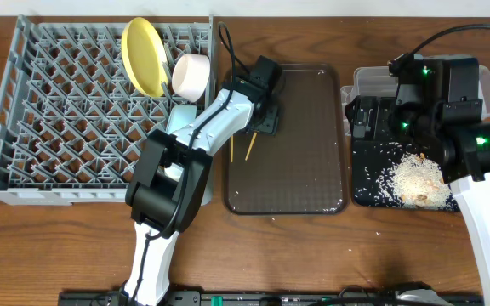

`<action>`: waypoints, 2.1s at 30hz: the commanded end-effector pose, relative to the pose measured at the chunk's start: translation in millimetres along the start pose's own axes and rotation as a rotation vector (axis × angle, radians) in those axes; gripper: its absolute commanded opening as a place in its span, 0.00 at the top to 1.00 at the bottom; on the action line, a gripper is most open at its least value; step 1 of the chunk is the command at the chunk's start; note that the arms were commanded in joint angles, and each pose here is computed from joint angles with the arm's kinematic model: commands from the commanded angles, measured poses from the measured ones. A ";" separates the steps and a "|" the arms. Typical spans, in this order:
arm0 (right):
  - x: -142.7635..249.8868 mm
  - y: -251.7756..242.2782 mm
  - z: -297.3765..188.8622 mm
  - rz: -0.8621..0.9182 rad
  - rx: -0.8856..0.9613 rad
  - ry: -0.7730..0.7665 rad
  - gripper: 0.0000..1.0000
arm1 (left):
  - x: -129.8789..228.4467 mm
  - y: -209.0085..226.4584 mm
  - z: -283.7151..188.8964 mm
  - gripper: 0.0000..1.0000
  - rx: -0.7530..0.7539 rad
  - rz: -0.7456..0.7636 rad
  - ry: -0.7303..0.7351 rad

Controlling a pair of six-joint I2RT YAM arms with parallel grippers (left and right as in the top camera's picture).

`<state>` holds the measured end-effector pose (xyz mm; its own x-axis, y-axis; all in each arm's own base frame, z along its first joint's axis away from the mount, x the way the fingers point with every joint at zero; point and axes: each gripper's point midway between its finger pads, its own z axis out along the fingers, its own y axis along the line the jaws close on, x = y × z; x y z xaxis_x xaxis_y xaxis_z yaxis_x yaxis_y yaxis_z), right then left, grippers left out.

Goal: Sort waste into correct bins and load items into the dishwasher
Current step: 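Reach the left gripper to a chopstick on the brown tray and grasp it, then carry the chopstick left into the dish rack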

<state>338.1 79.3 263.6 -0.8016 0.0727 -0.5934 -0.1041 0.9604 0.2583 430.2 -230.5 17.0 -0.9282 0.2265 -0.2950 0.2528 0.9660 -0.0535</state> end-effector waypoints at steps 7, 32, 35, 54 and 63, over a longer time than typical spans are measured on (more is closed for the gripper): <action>-4.2 -5.0 -1.8 0.023 0.008 -0.011 0.01 | 2.1 16.5 15.5 0.47 -0.105 0.054 0.008; -4.2 -5.0 -1.8 0.023 0.008 -0.011 0.01 | 34.8 -16.7 -1.5 0.93 -0.132 0.237 0.118; -4.2 -5.0 -1.8 0.023 0.008 -0.011 0.01 | 29.3 -15.7 -25.8 0.92 -0.130 0.232 0.105; -4.2 -5.0 -1.8 0.023 0.008 -0.011 0.01 | 11.8 151.3 -214.1 0.92 -0.297 -0.144 -0.127; -4.1 -5.0 -1.8 0.023 0.008 -0.010 0.01 | 32.5 216.8 -177.0 0.92 -0.352 -0.199 0.017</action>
<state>338.1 79.3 263.5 -0.8019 0.0723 -0.5931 -0.1045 0.9604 0.2584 408.6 -10.6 175.2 -0.9408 0.0334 -0.3372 -0.0343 0.9807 0.1927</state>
